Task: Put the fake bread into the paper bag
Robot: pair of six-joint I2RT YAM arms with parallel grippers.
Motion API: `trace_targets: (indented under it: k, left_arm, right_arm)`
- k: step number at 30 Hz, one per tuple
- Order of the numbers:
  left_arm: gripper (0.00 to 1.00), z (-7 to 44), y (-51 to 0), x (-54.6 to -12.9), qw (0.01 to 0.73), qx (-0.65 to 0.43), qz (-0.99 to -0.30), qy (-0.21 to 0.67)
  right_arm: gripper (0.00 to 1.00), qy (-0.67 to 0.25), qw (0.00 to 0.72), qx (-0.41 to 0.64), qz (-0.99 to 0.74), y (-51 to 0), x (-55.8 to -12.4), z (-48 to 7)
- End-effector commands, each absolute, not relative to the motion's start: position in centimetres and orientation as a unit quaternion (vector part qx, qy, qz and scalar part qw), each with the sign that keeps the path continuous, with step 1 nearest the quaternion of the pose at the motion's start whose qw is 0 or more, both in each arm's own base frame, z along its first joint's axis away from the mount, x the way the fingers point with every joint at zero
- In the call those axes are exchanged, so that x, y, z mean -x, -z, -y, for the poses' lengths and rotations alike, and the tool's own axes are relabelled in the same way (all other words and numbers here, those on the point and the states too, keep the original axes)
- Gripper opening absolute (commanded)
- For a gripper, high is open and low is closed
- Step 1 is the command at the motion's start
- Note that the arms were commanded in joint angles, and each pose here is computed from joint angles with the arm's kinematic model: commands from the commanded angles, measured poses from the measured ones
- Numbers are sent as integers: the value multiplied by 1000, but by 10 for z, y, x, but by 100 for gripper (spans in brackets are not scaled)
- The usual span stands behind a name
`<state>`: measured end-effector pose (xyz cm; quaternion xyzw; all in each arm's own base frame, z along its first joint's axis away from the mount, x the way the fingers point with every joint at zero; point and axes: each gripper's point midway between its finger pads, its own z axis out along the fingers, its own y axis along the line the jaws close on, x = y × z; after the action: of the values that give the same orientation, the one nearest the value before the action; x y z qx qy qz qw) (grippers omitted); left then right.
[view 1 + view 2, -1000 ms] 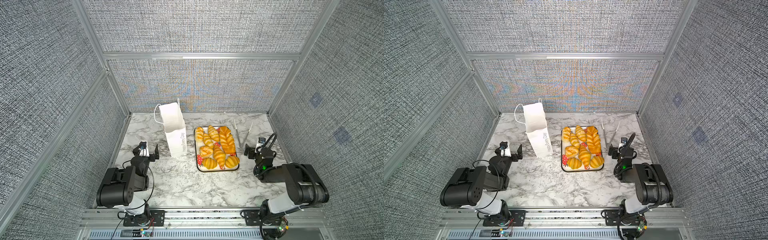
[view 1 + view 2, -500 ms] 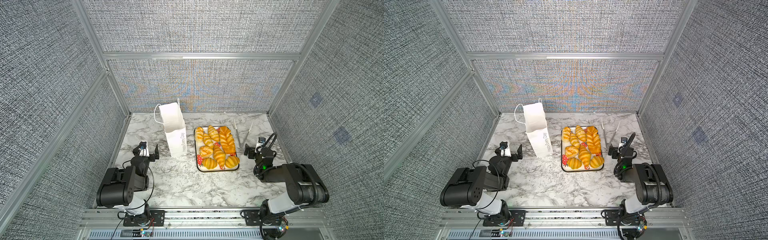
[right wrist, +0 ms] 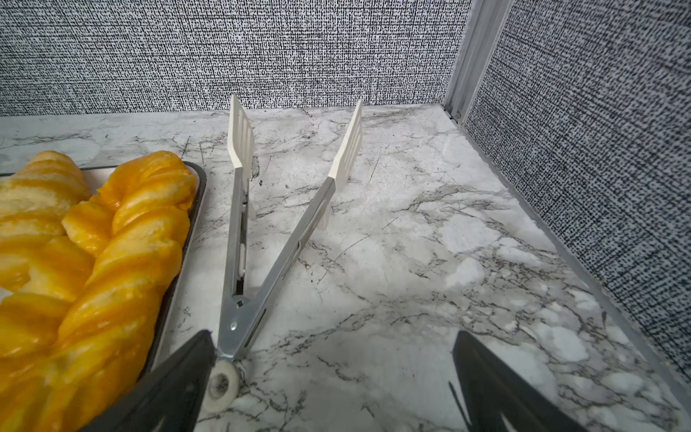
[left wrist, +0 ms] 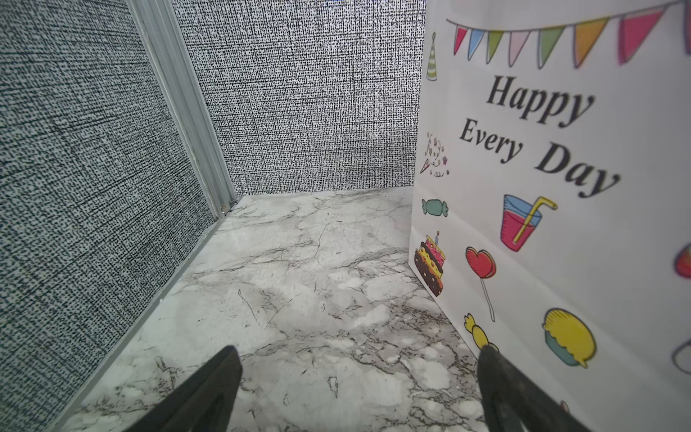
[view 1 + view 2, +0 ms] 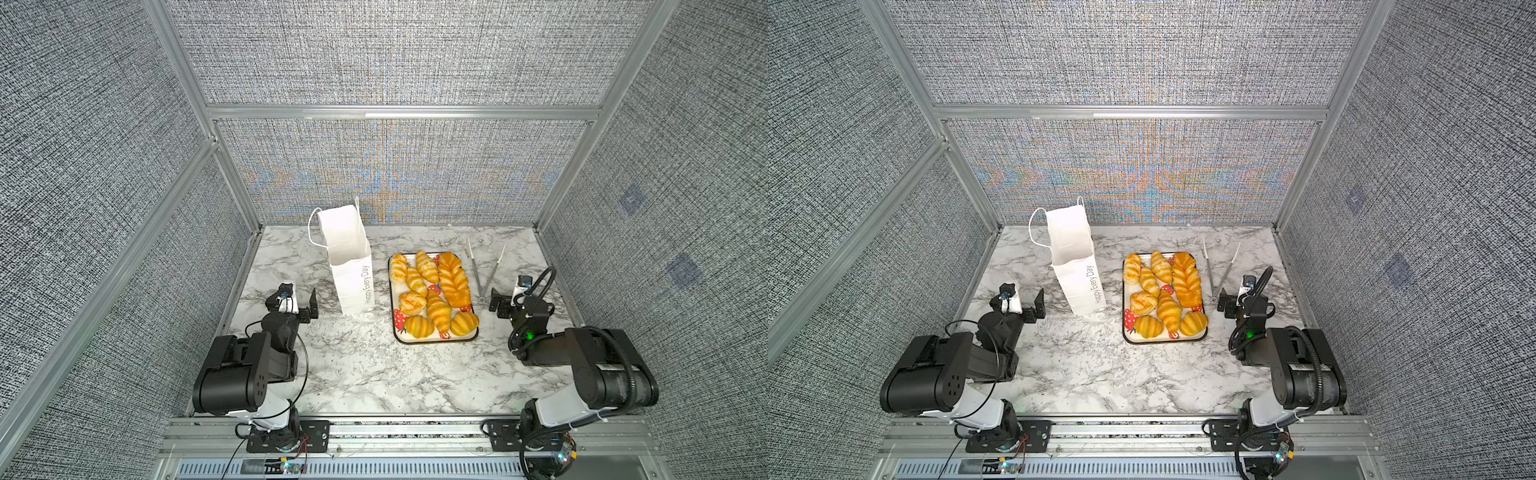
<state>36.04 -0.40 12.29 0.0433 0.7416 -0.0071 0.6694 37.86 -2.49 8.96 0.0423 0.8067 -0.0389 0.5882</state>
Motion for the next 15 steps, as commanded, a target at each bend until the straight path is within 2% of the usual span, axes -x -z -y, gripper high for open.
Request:
trace_targets:
  k: [1,6,9,15]
  left_arm:
    - [99,-9,-140,-354,694,-8,-720,-17]
    - [99,-8,-167,-328,724,-3,-688,-41]
    - [99,-9,-178,-320,727,20,-685,-43]
    - [99,-6,-211,-309,741,87,-666,23]
  right_arm:
    - [99,50,627,-60,-775,-116,-374,30]
    - [99,71,621,-94,-775,-141,-364,40]
    - [99,84,596,-158,-783,-158,-363,57]
    - [99,101,455,-310,-828,-180,-369,87]
